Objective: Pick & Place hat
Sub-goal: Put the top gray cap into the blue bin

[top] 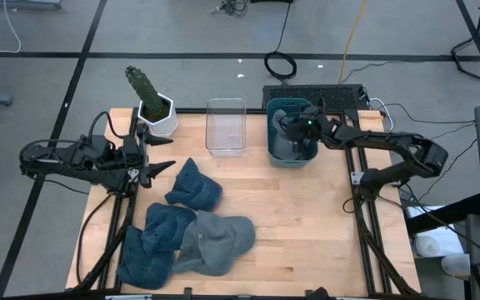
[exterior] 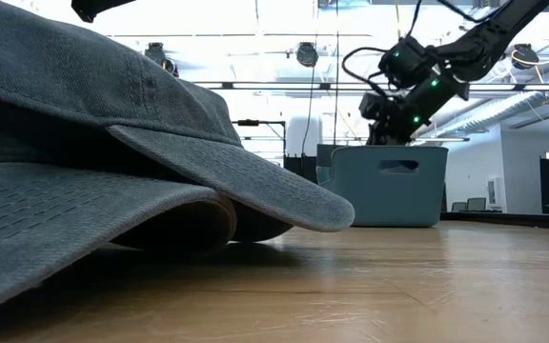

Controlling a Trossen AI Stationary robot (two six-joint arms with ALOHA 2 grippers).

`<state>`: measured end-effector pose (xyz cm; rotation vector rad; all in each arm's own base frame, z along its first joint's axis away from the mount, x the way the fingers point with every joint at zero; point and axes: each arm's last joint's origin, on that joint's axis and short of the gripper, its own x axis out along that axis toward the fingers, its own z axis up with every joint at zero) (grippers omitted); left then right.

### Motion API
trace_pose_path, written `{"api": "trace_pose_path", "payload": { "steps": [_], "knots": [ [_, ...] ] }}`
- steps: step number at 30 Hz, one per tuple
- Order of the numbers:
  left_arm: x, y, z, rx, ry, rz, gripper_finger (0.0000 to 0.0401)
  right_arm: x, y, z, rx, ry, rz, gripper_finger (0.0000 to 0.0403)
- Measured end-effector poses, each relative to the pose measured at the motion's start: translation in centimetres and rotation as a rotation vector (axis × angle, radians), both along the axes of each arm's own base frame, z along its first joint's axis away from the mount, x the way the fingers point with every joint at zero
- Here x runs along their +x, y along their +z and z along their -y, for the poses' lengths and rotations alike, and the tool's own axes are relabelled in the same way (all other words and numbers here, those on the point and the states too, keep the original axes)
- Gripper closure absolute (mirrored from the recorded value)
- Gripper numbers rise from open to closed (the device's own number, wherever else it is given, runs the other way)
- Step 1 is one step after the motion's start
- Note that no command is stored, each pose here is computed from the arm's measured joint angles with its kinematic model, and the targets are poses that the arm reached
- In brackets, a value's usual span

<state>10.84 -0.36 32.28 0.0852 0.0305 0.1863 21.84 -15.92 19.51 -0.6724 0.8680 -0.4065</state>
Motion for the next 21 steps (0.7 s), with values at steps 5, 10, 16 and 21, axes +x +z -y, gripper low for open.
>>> {"api": "trace_pose_path", "payload": {
  "steps": [5, 10, 16, 21],
  "knots": [
    [0.0, 0.0, 0.0, 0.0, -0.001, 0.0, 0.0076, 0.2, -1.5, 0.7, -0.077, -0.117, -0.127, 0.0403],
    [0.0, 0.0, 0.0, 0.0, -0.001, 0.0, 0.0081, 0.4, -1.3, 0.5, -0.106, -0.2, -0.105, 0.0403],
    [0.0, 0.0, 0.0, 0.0, 0.0, 0.0, 0.0091, 0.4, 0.5, -0.6, -0.066, -0.238, 0.049, 0.0363],
    [0.0, 0.0, 0.0, 0.0, 0.0, 0.0, 0.0085, 0.0, 2.8, -1.6, -0.099, -0.265, 0.161, 0.0284]
  ]
}}
